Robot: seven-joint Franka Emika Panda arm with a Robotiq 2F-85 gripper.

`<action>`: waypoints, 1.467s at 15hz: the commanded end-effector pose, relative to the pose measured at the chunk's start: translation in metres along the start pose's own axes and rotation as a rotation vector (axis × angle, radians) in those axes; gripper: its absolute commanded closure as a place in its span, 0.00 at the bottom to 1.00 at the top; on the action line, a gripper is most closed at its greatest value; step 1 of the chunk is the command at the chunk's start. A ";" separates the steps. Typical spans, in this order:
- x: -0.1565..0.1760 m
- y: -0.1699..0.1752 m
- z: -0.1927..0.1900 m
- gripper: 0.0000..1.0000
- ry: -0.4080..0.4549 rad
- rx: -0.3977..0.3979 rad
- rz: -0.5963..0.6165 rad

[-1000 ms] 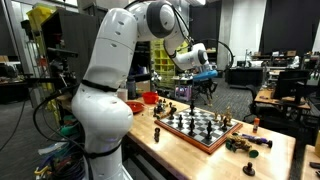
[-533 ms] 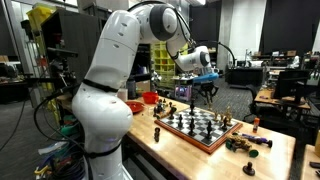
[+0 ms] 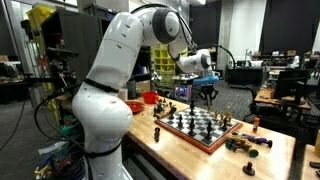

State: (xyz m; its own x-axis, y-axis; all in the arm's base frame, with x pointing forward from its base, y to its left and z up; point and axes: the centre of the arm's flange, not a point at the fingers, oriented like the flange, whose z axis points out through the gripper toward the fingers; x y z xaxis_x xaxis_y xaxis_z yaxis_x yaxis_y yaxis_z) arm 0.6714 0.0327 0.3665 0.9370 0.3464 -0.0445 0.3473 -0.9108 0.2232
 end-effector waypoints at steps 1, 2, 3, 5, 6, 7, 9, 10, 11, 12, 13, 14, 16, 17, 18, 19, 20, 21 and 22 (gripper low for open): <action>0.003 0.004 0.000 0.96 -0.021 0.017 0.023; 0.003 0.005 0.002 0.96 -0.025 0.019 0.026; 0.003 0.005 0.004 0.96 -0.028 0.021 0.029; 0.002 0.006 0.007 0.96 -0.033 0.025 0.033; 0.002 0.006 0.009 0.96 -0.031 0.027 0.036; 0.002 0.007 0.010 0.96 -0.029 0.031 0.037; 0.002 0.008 0.013 0.96 -0.026 0.039 0.043; 0.001 0.009 0.014 0.96 -0.026 0.044 0.046; 0.001 0.009 0.015 0.96 -0.025 0.047 0.048; 0.001 0.009 0.016 0.96 -0.022 0.049 0.049; 0.001 0.010 0.016 0.96 -0.020 0.050 0.049; 0.001 0.010 0.016 0.96 -0.019 0.049 0.050; 0.001 0.011 0.017 0.96 -0.017 0.049 0.049; 0.001 0.010 0.017 0.96 -0.016 0.048 0.047; 0.001 0.010 0.017 0.96 -0.014 0.047 0.044; 0.001 0.009 0.017 0.57 -0.012 0.044 0.043; 0.002 0.009 0.017 0.56 -0.010 0.045 0.040; 0.002 0.008 0.017 0.52 -0.008 0.044 0.038; 0.002 0.007 0.017 0.45 -0.006 0.043 0.037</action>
State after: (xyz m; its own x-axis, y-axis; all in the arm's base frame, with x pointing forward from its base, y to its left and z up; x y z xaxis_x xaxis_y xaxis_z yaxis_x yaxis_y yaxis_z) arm 0.6751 0.0216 0.3474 0.9495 0.3079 -0.0595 0.3136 -0.9300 0.1920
